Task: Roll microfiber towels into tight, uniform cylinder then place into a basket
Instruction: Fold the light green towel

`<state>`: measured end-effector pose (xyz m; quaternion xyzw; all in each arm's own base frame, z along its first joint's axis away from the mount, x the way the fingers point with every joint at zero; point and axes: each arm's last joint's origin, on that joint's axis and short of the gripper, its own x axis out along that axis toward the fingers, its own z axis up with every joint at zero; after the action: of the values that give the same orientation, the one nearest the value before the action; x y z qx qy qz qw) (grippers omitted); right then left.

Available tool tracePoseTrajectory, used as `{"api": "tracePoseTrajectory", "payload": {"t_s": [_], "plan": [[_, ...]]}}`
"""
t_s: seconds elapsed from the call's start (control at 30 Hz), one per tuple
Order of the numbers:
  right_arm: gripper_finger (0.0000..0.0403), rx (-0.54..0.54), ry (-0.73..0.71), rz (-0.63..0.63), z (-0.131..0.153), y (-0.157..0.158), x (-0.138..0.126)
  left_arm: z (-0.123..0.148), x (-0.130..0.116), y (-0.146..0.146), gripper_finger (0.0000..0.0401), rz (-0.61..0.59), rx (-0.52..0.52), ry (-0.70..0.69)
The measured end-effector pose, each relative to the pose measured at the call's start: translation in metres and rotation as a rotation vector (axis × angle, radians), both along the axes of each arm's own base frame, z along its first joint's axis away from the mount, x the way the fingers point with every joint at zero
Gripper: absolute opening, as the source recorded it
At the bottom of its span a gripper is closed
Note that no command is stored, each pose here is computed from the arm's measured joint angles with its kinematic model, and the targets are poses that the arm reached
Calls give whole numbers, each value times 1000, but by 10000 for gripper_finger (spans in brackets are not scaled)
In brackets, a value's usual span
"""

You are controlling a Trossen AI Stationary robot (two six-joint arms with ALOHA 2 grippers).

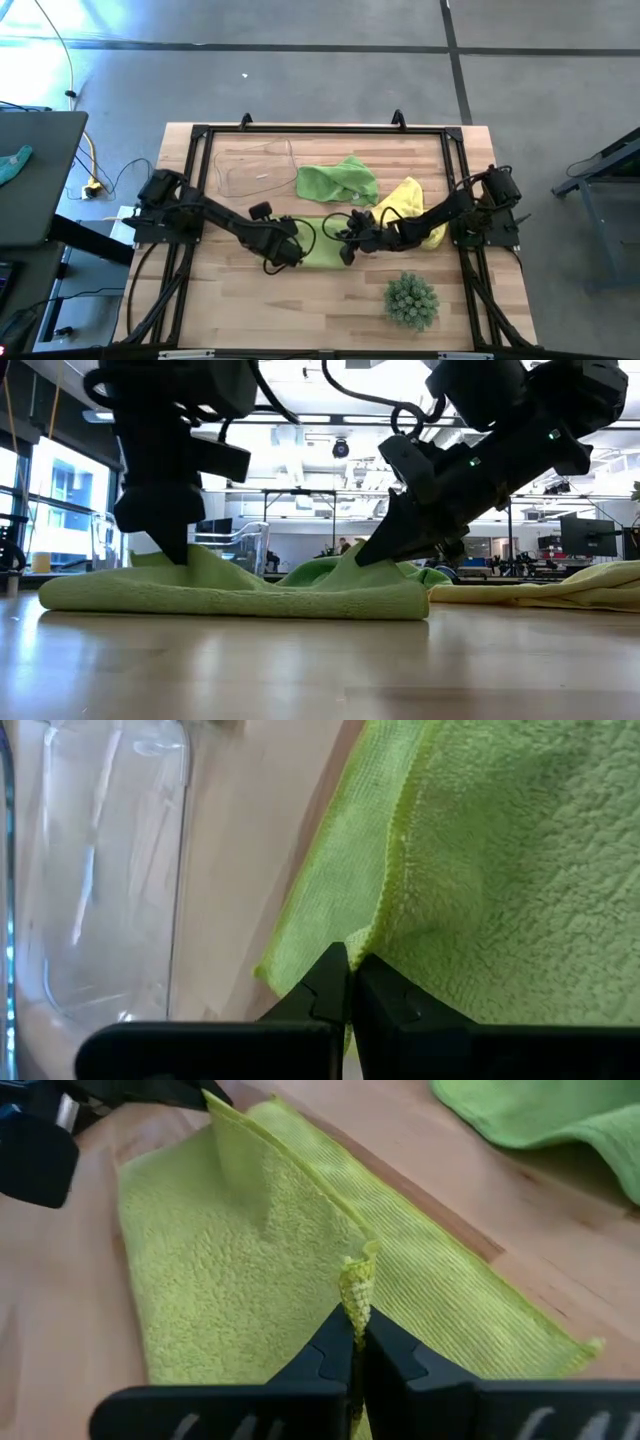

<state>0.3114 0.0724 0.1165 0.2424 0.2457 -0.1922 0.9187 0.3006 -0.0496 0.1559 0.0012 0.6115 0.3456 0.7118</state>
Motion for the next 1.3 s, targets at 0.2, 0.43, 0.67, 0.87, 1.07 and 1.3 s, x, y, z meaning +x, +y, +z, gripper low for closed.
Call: {"api": "tracePoseTrajectory", "payload": {"t_s": [0.2, 0.43, 0.67, 0.87, 1.07, 1.3], "plan": [[0, -30, 20, -16, -1, -5, 0, 0, 1, 9, 1, 13, 0, 9], [0, -36, 26, -37, -2, -13, 1, 0, 2, 16, 1, 30, 1, 14], [0, -47, 31, -36, -2, -15, 2, 0, 2, 16, 1, 10, 6, 24], [0, -48, 35, -36, -2, -15, 1, 0, 4, 19, 1, -17, 28, 29], [0, -68, 39, -59, -2, -16, 1, 0, 4, 27, 1, 8, 30, 29], [1, -92, 53, -62, -3, -17, 0, 0, 4, 27, 1, 11, 3, 32]]}}
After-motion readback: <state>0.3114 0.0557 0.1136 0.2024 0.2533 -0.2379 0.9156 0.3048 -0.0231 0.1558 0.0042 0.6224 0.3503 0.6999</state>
